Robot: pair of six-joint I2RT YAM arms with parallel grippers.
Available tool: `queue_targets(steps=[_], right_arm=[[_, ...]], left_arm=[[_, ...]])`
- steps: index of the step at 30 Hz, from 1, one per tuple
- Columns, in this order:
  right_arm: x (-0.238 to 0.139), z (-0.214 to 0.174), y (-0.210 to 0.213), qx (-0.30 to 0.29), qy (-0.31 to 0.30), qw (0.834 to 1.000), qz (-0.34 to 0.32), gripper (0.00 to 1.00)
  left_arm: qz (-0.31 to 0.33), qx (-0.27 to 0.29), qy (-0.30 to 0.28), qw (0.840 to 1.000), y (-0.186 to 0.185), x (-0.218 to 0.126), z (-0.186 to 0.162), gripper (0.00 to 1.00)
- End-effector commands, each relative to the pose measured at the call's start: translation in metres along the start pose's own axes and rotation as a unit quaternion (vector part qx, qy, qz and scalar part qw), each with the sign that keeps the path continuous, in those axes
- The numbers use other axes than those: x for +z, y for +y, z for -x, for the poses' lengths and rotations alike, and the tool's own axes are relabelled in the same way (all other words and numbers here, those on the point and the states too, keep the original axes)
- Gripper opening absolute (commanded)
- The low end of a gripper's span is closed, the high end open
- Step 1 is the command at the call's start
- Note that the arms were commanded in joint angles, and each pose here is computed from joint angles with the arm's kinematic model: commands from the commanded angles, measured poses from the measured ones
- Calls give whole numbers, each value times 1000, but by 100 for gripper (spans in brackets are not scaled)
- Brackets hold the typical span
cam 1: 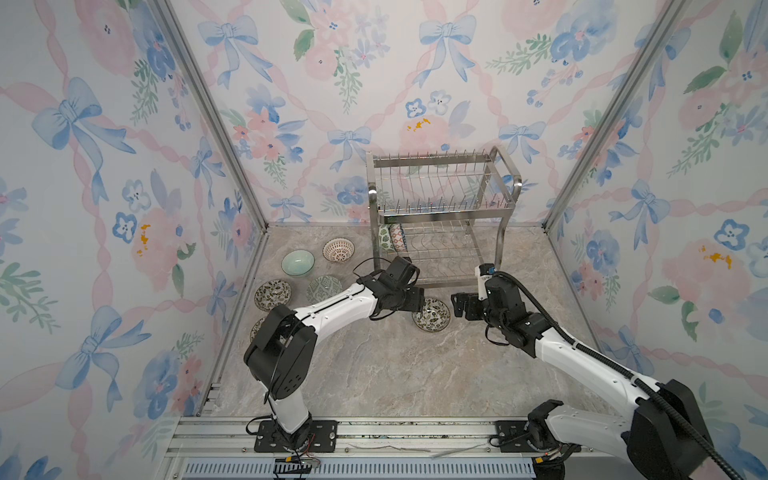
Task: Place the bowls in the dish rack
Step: 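Release the bowl with the left gripper while the right gripper grasps its rim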
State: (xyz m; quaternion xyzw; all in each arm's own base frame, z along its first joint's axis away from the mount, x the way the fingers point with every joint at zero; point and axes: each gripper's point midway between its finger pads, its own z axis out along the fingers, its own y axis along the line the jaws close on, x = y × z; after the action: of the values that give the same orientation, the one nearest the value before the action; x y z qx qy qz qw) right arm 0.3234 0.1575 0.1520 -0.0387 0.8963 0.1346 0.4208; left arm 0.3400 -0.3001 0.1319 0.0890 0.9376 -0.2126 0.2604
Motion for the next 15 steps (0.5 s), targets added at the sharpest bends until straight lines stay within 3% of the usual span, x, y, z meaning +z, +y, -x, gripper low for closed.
queue_targets(steps=[1,8,15], right_arm=[[-4,-3,11,-17,18,1000,8,97],[-2,-4,46,-54,26,998,14,97],[17,-23,87,-88,68,994,12,97]], left_arm=[[30,6,-45,998,18,-34,18,95],[96,-10,-124,988,67,-90,36,98],[76,-33,-114,990,98,-102,19,98]])
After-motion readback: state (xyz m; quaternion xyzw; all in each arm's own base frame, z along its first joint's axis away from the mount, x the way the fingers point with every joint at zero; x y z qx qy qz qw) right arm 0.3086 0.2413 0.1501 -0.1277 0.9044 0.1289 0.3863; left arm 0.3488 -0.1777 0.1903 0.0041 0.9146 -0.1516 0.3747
